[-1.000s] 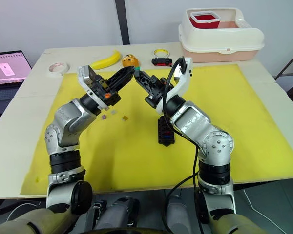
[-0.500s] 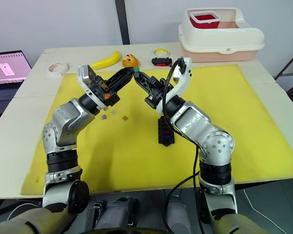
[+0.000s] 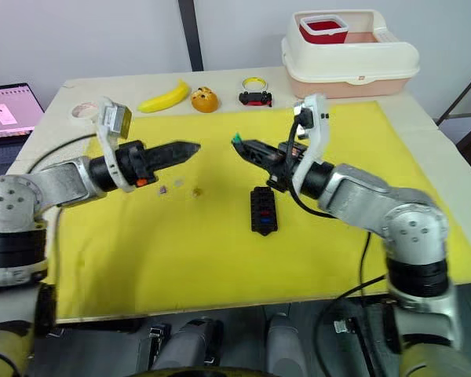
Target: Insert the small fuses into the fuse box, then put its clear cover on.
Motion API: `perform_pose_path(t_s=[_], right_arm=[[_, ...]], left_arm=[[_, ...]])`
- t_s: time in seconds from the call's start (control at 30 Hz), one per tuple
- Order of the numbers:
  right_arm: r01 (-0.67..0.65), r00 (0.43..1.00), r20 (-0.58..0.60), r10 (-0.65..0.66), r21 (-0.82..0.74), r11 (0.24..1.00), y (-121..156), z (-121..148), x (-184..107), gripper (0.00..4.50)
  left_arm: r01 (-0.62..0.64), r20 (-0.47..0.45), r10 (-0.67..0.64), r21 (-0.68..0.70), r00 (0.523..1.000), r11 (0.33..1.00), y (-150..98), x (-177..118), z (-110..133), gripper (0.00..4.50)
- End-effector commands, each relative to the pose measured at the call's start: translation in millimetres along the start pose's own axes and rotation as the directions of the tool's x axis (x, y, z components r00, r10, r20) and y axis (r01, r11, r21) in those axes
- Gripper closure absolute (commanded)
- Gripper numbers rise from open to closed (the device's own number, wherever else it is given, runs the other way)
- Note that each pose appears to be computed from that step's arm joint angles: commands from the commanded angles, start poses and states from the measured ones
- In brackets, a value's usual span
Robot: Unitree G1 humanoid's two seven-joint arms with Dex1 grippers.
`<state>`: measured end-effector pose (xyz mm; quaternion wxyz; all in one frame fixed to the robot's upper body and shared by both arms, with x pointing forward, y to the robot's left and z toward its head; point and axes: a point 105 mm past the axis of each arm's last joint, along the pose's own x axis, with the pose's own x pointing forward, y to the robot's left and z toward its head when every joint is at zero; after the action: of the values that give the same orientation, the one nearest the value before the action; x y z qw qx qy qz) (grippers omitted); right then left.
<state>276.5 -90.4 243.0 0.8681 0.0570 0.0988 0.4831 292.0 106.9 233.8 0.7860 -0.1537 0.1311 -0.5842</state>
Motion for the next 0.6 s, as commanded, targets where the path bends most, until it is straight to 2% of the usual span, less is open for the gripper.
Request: perform_pose_path(t_s=[0.03,0.13,0.23,0.37,0.6], right_arm=[[-0.148,0.980,-0.160,0.117,-0.194,0.970,13,-11,-8,4.50],[-0.211,0.956,-0.262,0.134,-0.292,0.933,7,-23,-13,4.50],[-0.285,0.921,-0.365,0.137,-0.389,0.876,-2,-37,-18,4.50],[-0.339,0.893,-0.435,0.115,-0.482,0.808,-18,-48,-19,4.50],[-0.396,0.863,-0.498,0.088,-0.559,0.729,-44,-50,-17,4.50]], left_arm=[[0.172,-0.181,-0.122,0.296,0.976,0.940,-12,5,-24,0.07],[0.252,-0.285,-0.134,0.436,0.949,0.864,-9,7,-42,0.07],[0.285,-0.318,-0.129,0.515,0.939,0.808,-5,14,-51,0.07],[0.323,-0.346,-0.119,0.623,0.931,0.713,-2,22,-63,0.07],[0.325,-0.339,-0.120,0.653,0.933,0.684,3,33,-68,0.07]])
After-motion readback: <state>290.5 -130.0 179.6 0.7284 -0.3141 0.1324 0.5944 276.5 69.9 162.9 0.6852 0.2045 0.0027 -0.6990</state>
